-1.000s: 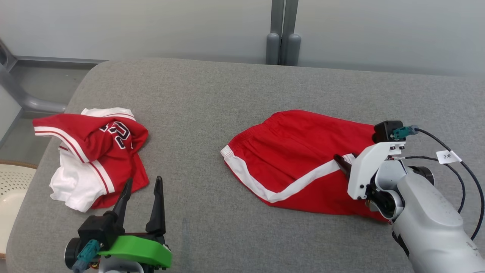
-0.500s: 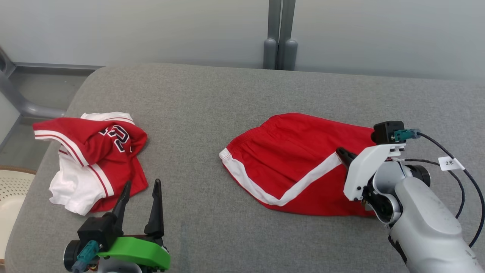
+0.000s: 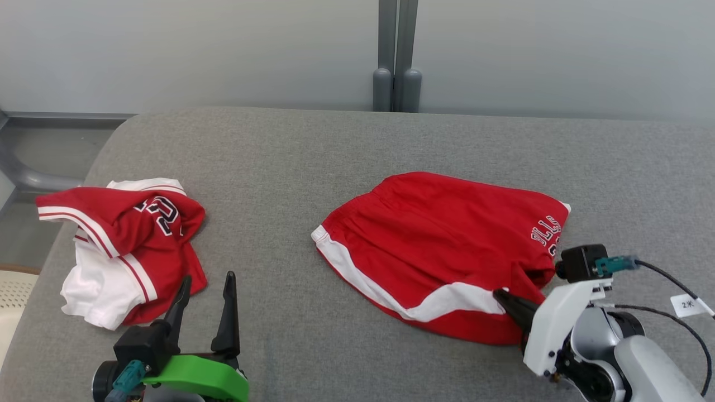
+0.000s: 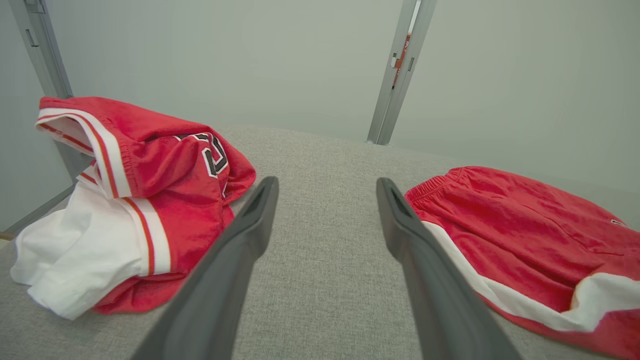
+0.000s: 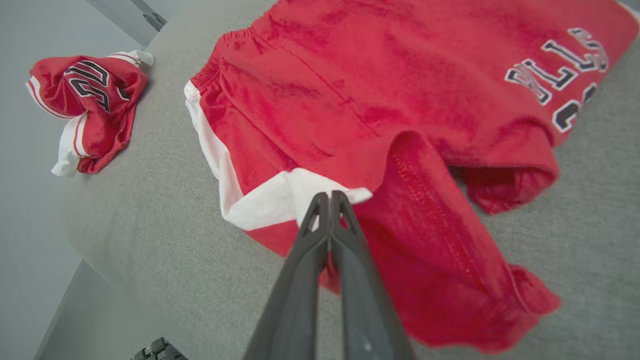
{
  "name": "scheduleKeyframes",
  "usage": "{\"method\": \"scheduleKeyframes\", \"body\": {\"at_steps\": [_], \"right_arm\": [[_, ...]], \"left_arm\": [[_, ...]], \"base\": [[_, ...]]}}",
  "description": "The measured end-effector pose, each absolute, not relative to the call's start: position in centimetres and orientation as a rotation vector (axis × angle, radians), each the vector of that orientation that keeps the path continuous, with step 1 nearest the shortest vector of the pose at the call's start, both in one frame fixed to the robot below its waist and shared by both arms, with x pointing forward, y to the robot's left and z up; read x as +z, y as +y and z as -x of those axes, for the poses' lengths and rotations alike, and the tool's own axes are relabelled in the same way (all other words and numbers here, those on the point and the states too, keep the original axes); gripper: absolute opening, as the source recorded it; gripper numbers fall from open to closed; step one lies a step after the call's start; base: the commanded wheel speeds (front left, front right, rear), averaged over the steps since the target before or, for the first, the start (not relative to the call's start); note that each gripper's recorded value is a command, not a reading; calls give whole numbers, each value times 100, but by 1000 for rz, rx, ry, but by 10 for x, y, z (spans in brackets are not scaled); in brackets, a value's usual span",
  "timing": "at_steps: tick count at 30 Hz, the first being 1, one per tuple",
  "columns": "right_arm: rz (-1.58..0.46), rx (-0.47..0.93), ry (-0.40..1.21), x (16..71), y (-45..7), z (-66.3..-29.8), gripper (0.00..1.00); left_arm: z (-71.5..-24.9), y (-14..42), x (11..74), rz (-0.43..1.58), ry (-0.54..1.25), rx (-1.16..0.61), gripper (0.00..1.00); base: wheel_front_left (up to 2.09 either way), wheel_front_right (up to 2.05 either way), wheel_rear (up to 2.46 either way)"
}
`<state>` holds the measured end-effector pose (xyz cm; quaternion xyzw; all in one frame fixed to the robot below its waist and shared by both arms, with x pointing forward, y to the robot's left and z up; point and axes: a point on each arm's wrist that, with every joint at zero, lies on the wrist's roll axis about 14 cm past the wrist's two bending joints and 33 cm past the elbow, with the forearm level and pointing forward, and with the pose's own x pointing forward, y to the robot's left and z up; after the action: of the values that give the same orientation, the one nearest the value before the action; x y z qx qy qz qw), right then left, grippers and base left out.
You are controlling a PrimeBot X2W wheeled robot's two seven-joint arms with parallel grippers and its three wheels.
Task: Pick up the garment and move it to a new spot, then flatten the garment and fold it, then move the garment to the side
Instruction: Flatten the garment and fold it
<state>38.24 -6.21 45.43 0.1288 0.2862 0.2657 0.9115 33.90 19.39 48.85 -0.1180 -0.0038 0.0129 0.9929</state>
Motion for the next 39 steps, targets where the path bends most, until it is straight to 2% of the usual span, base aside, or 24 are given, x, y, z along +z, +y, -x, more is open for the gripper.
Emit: {"method": "scheduleKeyframes", "body": {"at_steps": [11, 12, 13, 21, 39], "right_arm": [[-292, 550, 763, 431, -74, -318, 0], [-293, 547, 776, 430, -75, -314, 40], [-292, 544, 790, 428, -76, -311, 100], [-278, 534, 864, 420, -80, -290, 100], [-318, 454, 525, 479, -96, -338, 100]], "left_arm": [[-343, 185, 482, 241, 15, 1, 100], [-343, 185, 482, 241, 17, -2, 100], [-343, 183, 481, 240, 20, -6, 100], [-345, 178, 480, 236, 30, -28, 100], [-345, 175, 483, 241, 29, -40, 100]], "base": [[0, 0, 0], [0, 0, 0], [0, 0, 0], [0, 0, 0], [0, 0, 0]]}}
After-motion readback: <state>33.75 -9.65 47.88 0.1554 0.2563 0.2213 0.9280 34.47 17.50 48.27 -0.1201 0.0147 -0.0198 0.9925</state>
